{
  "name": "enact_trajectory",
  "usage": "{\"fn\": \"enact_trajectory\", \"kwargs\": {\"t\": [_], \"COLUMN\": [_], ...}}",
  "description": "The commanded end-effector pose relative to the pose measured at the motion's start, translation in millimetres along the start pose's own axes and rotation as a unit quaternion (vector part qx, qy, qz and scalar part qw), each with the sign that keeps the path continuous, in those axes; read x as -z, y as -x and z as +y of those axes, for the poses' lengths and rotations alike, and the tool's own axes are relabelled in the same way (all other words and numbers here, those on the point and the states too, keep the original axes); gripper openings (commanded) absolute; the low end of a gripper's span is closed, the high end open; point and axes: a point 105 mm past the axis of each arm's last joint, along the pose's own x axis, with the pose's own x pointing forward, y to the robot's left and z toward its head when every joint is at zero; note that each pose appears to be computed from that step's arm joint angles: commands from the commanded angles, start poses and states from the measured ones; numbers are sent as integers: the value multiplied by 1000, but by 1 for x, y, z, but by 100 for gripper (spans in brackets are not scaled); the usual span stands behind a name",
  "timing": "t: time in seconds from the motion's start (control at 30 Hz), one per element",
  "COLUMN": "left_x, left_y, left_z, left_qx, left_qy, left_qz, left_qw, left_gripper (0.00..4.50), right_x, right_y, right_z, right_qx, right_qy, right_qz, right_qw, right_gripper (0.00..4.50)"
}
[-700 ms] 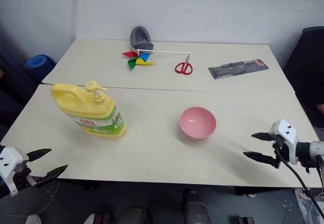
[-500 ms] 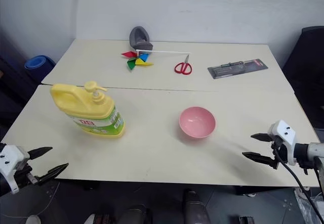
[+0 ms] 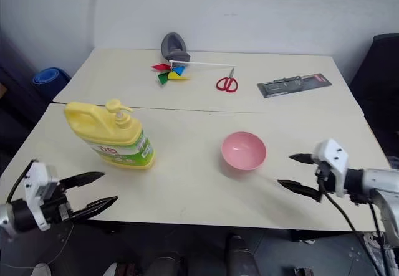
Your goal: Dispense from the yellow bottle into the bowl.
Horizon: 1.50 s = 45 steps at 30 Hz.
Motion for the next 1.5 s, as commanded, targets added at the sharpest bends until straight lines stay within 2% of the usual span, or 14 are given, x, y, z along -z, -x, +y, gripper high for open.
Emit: {"fn": "enact_trajectory", "kwargs": {"t": [0.03,0.2,0.37,0.47,0.6,0.7,0.8,0.97,1.0,1.17,1.27,1.5], "left_x": [-32,-40,-45,-48,-50,-51,-50,-49,-49,-52,-64,-116], "left_y": [-21,-36,-37,-38,-41,-41,-40,-39,-39,-39,-40,-27], "left_z": [-24,-30,-19,-14,-13,-13,-13,-14,-14,-13,-11,-7], "left_qx": [86,128,127,119,117,116,110,107,107,104,104,101], "left_qy": [-26,-64,-85,-94,-95,-95,-96,-95,-96,-96,-92,-104], "left_qz": [-22,0,13,10,3,2,1,0,-1,-6,-25,-76], "left_qw": [996,990,988,988,989,989,989,990,990,990,990,986], "left_gripper": [450,450,450,450,450,450,450,450,450,450,450,450], "right_x": [-20,-29,-22,-16,-6,-4,0,3,4,7,0,-52], "right_y": [-29,-59,-85,-98,-112,-115,-115,-113,-113,-111,-111,-113], "right_z": [14,27,31,30,27,25,22,21,21,20,18,13], "right_qx": [-15,-39,-68,-79,-79,-79,-75,-69,-68,-62,-61,-91], "right_qy": [33,53,82,82,89,89,84,86,85,85,99,140], "right_qz": [-15,-10,17,25,43,43,45,47,47,46,41,-3], "right_qw": [999,998,994,993,992,992,993,993,993,993,992,986], "right_gripper": [443,443,443,383,244,244,192,22,6,6,6,6]}}
